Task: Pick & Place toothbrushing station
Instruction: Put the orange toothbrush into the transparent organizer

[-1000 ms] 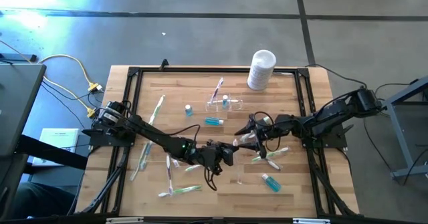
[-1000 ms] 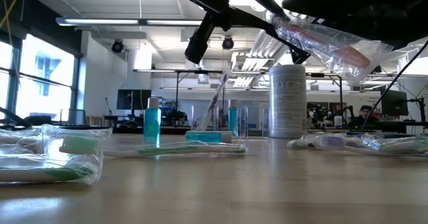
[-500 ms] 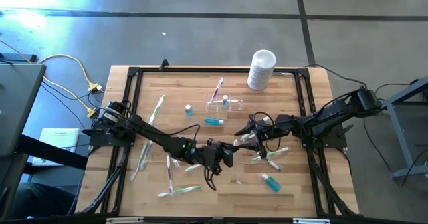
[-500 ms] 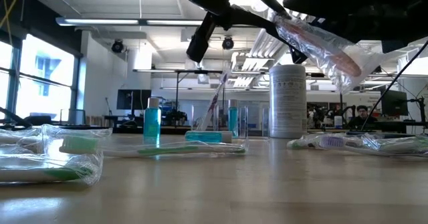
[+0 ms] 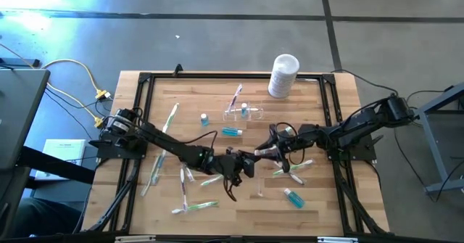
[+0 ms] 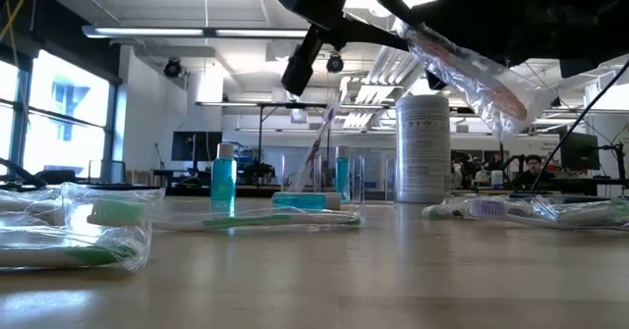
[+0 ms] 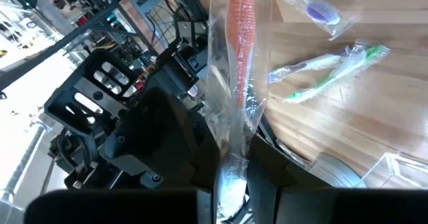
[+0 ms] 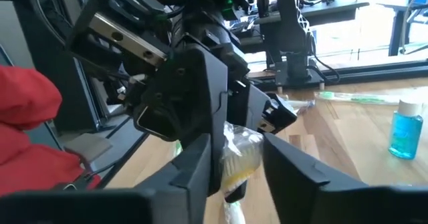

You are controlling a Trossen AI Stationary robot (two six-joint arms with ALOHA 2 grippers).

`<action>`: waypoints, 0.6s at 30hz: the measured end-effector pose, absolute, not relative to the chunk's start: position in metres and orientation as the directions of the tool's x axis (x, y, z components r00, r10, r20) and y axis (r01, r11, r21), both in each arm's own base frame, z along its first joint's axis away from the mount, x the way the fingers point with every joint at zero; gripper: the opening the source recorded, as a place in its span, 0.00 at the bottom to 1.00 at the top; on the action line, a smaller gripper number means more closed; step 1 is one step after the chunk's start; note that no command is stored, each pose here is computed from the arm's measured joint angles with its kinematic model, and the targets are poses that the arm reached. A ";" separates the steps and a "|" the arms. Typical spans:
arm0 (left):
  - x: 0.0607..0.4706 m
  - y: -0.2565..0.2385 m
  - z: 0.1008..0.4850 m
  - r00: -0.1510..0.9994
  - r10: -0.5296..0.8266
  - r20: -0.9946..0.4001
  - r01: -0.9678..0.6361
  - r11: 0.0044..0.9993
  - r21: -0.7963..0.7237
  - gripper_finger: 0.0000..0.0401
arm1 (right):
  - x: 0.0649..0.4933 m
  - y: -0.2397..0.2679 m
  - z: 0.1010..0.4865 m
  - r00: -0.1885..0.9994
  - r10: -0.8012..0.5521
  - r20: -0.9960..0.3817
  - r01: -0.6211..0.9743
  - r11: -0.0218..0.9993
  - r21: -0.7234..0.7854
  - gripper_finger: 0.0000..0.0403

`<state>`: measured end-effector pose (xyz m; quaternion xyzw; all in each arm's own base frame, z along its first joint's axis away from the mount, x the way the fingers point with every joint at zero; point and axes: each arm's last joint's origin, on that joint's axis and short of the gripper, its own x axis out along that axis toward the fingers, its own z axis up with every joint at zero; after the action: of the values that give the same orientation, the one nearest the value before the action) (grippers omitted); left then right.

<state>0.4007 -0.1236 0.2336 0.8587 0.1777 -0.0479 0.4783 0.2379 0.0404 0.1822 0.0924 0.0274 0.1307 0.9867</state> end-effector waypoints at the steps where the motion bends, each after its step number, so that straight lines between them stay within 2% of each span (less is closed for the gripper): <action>1: 0.401 -0.124 0.234 0.932 0.259 -0.252 0.351 -0.479 0.804 0.09 | 0.238 0.040 0.182 0.964 0.264 -0.030 -0.254 0.950 0.182 0.26; 7: 0.400 -0.125 0.234 0.934 0.255 -0.251 0.347 -0.477 0.807 0.10 | 0.238 0.040 0.182 0.966 0.255 -0.029 -0.248 0.957 0.152 0.11; 11: 0.400 -0.125 0.234 0.935 0.252 -0.251 0.346 -0.477 0.808 0.15 | 0.238 0.040 0.182 0.966 0.256 -0.029 -0.251 0.960 0.127 0.03; 15: 0.401 -0.124 0.234 0.934 0.256 -0.248 0.344 -0.470 0.813 0.20 | 0.238 0.040 0.182 0.965 0.259 -0.033 -0.253 0.960 0.121 0.01; 18: 0.400 -0.124 0.233 0.932 0.257 -0.254 0.345 -0.423 0.838 0.21 | 0.238 0.040 0.182 0.965 0.259 -0.033 -0.254 0.961 0.107 0.01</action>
<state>0.4004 -0.1243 0.2334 0.8425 0.1787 -0.0431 0.5063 0.2381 0.0403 0.1820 0.0509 0.0234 0.1294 0.9900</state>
